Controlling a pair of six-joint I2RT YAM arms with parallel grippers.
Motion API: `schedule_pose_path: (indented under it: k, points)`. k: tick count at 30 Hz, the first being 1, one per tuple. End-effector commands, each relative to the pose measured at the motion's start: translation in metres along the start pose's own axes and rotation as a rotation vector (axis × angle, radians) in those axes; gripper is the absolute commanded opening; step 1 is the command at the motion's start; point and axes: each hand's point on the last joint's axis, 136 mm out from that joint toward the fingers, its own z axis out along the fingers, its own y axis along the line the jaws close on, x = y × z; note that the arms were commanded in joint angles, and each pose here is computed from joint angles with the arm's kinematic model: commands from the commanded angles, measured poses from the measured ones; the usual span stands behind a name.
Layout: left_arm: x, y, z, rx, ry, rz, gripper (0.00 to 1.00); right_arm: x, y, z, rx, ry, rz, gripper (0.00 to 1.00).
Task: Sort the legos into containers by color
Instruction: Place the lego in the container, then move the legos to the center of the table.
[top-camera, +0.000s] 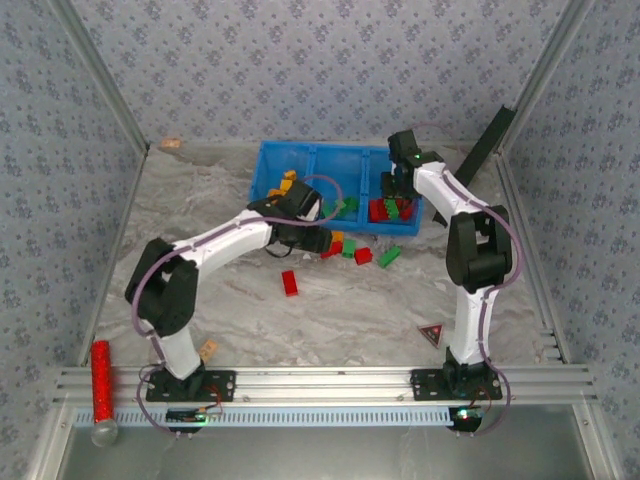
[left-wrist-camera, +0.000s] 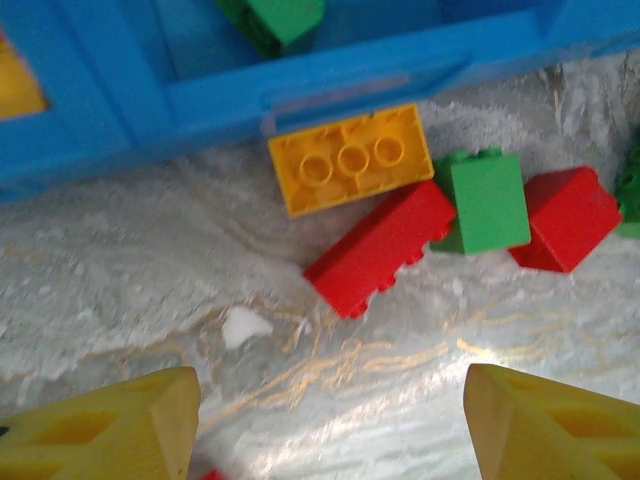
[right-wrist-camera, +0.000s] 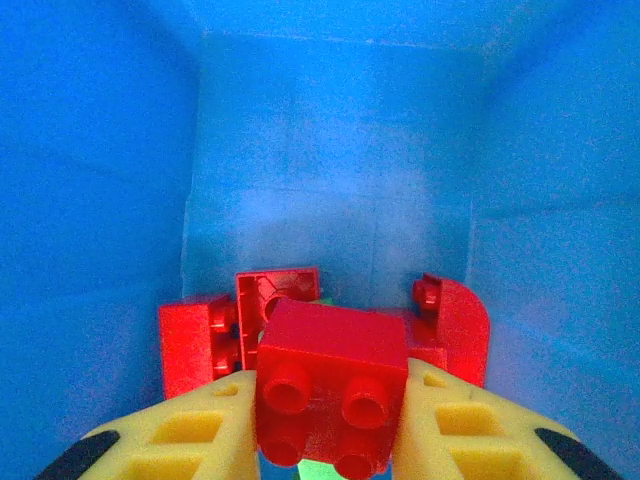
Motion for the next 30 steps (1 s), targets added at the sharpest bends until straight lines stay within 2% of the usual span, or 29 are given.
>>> schedule_pose_path:
  k: [1, 11, 19, 30]
  points:
    - [-0.013, -0.004, 0.012, -0.025, -0.008, 0.006, 0.70, -0.009, 0.001, 0.001, -0.021, -0.018, -0.011, 0.37]
    - [-0.024, -0.009, 0.044, -0.044, 0.042, 0.035, 0.71, -0.004, -0.005, -0.001, -0.044, -0.017, 0.002, 0.47]
    - [-0.023, -0.016, 0.067, -0.046, 0.072, 0.010, 0.72, -0.004, -0.003, -0.006, -0.070, -0.020, 0.004, 0.49]
    - [-0.019, -0.012, 0.099, -0.134, 0.108, -0.027, 0.74, 0.000, 0.001, -0.014, -0.101, -0.019, -0.002, 0.49]
